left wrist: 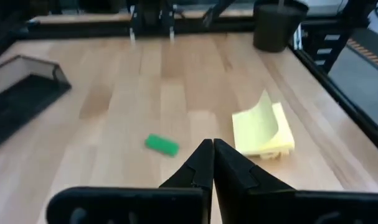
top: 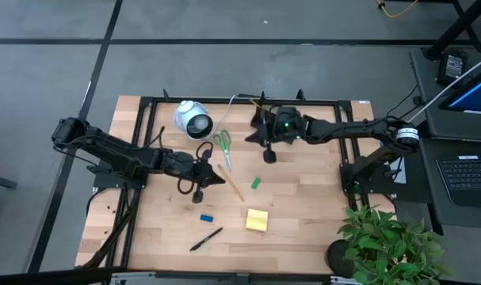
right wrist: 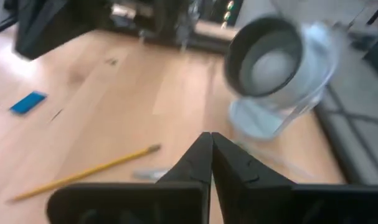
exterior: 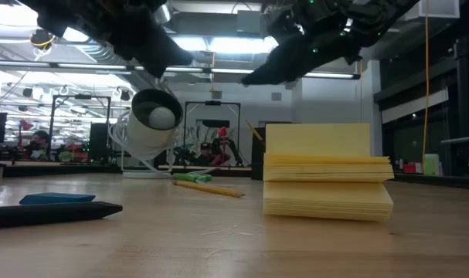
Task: Pick and place office supplies into organizer
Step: Put the brown binder clip into the desk organizer
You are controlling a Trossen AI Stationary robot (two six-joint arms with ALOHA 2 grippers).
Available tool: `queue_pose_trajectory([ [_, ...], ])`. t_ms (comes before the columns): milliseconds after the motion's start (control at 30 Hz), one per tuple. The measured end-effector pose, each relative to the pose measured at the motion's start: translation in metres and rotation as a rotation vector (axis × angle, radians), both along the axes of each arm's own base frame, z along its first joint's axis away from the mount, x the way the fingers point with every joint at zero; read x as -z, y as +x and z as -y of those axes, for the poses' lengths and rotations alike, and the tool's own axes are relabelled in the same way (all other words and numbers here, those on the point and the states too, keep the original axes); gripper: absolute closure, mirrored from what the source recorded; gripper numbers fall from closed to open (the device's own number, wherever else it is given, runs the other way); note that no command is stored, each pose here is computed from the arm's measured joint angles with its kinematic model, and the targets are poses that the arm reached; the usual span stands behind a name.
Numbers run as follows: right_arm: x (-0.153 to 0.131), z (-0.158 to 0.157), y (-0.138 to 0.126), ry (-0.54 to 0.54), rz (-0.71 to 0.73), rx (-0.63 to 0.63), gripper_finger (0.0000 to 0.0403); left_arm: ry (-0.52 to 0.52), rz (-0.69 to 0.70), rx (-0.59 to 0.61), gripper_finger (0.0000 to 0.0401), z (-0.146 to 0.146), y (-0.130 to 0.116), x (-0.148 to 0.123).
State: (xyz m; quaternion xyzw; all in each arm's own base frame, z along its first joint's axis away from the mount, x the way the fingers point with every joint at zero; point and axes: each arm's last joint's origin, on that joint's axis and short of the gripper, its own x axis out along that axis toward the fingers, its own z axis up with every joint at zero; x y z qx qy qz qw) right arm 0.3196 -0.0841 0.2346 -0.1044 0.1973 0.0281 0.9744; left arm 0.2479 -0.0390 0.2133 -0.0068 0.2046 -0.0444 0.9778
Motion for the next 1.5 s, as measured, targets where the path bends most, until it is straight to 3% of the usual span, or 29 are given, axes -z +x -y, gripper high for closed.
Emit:
queue_pose_trajectory([
  [167, 0.010, -0.014, -0.002, 0.040, -0.119, -0.035, 0.0398, -0.040, -0.112, -0.023, 0.0398, 0.001, -0.005, 0.009],
  [400, 0.014, -0.028, -0.001, 0.021, -0.162, -0.035, 0.0394, -0.140, -0.280, -0.099, 0.0399, 0.009, -0.014, 0.018],
  [600, 0.014, -0.030, -0.001, 0.020, -0.170, -0.043, 0.0397, -0.261, -0.495, -0.239, 0.0399, 0.030, -0.023, 0.000],
  [700, 0.014, -0.030, -0.001, 0.019, -0.171, -0.043, 0.0389, -0.301, -0.503, -0.290, 0.0400, 0.046, -0.026, -0.017],
  [967, 0.013, -0.030, 0.000, -0.032, -0.152, -0.067, 0.0398, -0.423, -0.359, -0.337, 0.0400, 0.090, -0.038, -0.048],
  [1067, 0.011, -0.030, 0.001, -0.047, -0.127, -0.072, 0.0397, -0.475, -0.368, -0.409, 0.0400, 0.100, -0.043, -0.043],
  [1267, 0.008, -0.029, 0.002, -0.054, -0.097, -0.071, 0.0384, -0.597, -0.543, -0.583, 0.0400, 0.112, -0.042, -0.019],
  [1500, 0.009, -0.029, 0.002, -0.051, -0.108, -0.072, 0.0398, -0.761, -0.765, -0.795, 0.0400, 0.130, -0.028, -0.030],
])
